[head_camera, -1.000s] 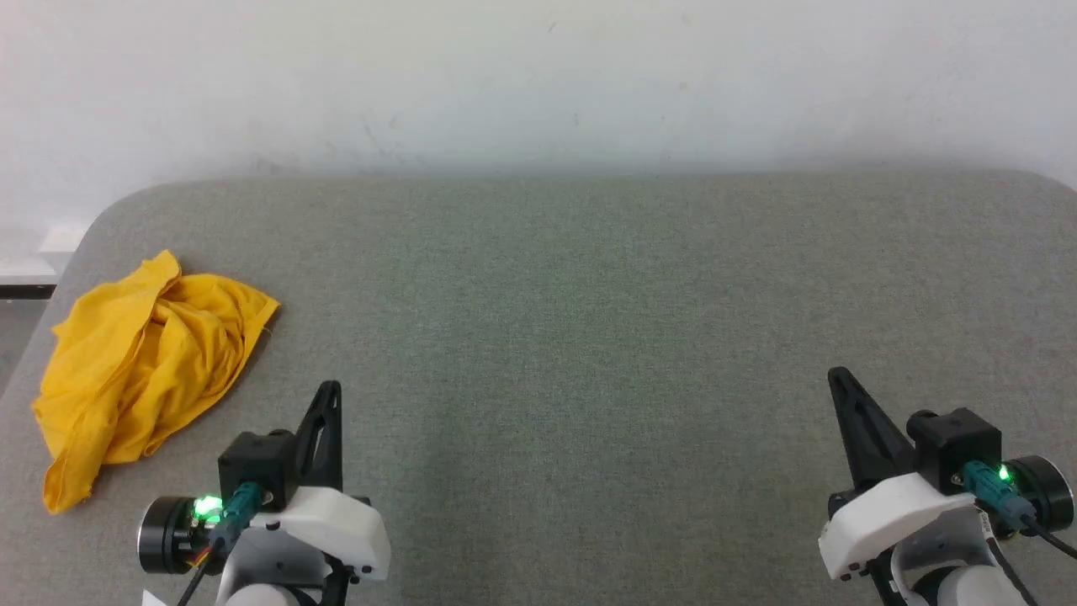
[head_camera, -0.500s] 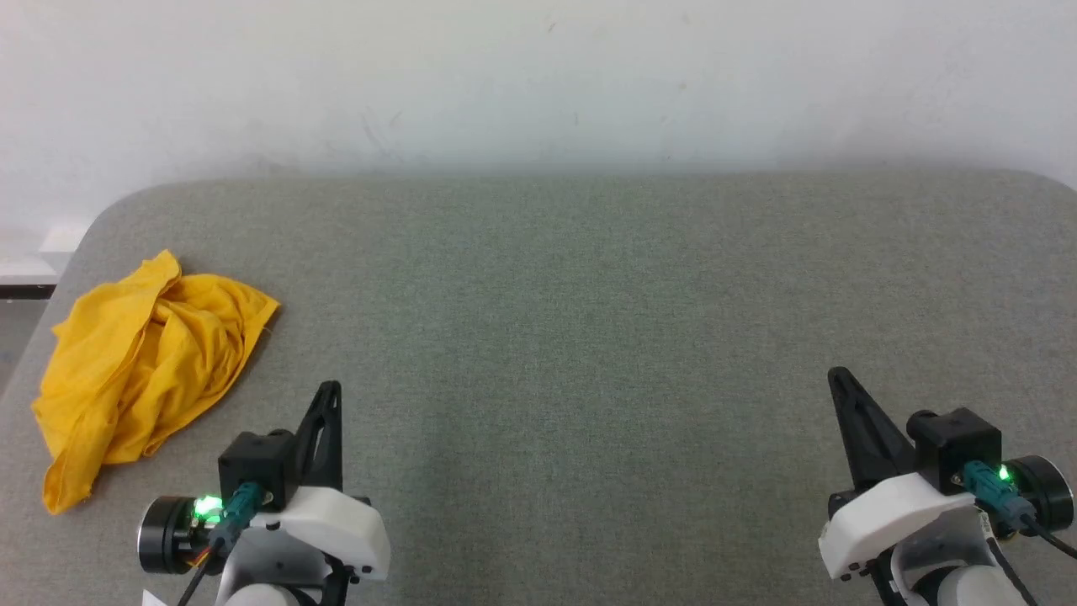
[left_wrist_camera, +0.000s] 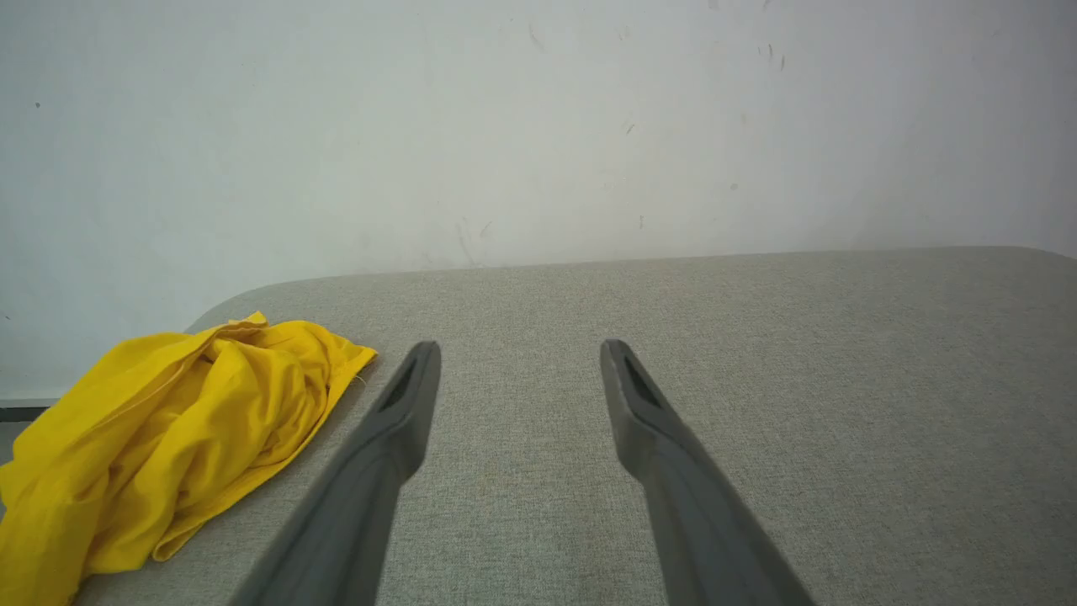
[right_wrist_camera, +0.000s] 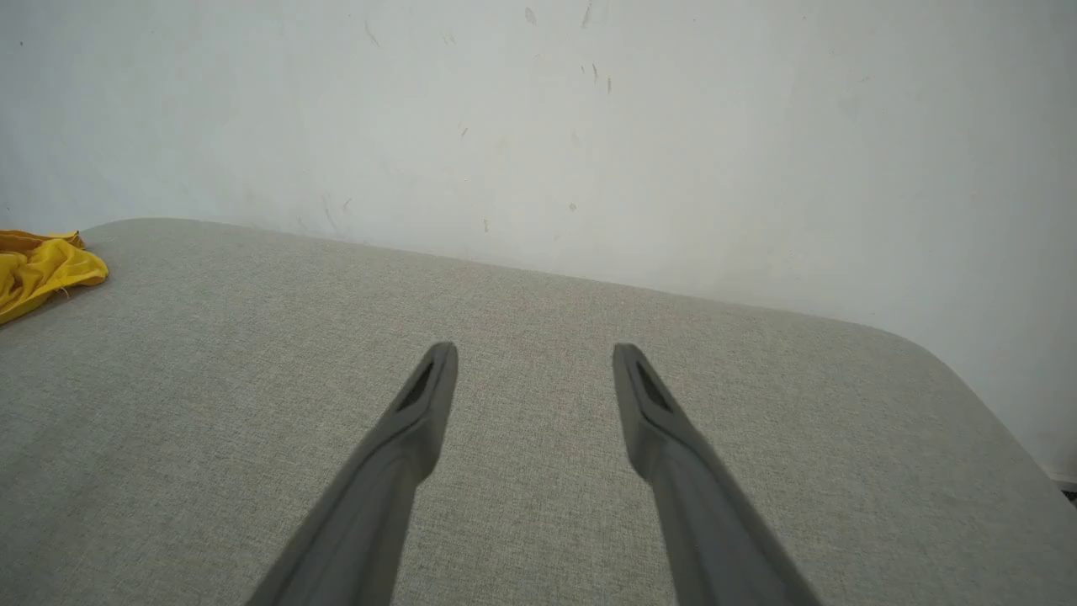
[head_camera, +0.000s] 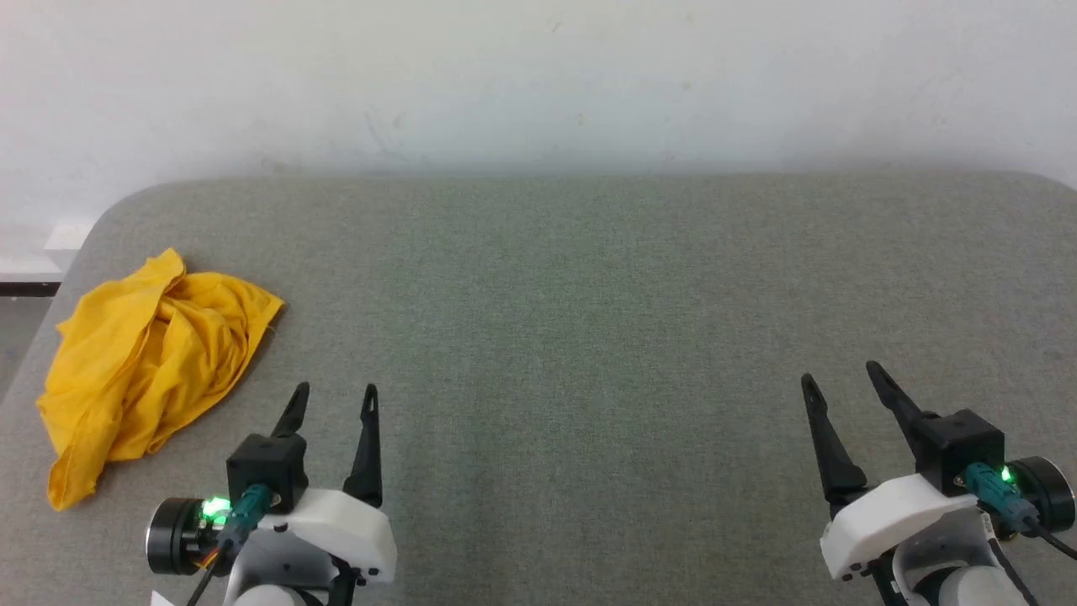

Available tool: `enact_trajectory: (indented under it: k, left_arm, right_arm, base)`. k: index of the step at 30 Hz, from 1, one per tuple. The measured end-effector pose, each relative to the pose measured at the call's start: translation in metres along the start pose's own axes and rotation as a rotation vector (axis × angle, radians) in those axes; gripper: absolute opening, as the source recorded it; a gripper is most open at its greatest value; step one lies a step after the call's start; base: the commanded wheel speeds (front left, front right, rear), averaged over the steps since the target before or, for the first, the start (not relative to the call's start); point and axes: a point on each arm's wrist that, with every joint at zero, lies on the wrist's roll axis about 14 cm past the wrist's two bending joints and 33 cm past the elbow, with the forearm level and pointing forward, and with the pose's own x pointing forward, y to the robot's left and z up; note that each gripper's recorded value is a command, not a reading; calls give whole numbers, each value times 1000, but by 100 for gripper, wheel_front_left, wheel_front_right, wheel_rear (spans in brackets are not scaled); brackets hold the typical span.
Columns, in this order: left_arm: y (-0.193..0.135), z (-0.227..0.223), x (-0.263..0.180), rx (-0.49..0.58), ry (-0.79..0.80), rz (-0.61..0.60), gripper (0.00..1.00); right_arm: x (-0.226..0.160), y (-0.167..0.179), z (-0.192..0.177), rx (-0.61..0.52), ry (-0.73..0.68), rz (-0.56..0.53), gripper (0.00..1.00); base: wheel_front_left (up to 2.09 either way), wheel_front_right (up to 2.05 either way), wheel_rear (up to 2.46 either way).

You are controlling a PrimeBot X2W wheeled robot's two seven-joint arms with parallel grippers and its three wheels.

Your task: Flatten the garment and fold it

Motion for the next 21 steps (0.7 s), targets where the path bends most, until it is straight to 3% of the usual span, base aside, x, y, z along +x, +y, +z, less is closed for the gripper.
enact_trajectory:
  k: [21]
  left_arm:
    - [30, -4, -18, -26, -13, 114, 100]
  right_arm:
    - [18, 26, 3, 13, -32, 83, 100]
  base:
    - [0, 0, 0]
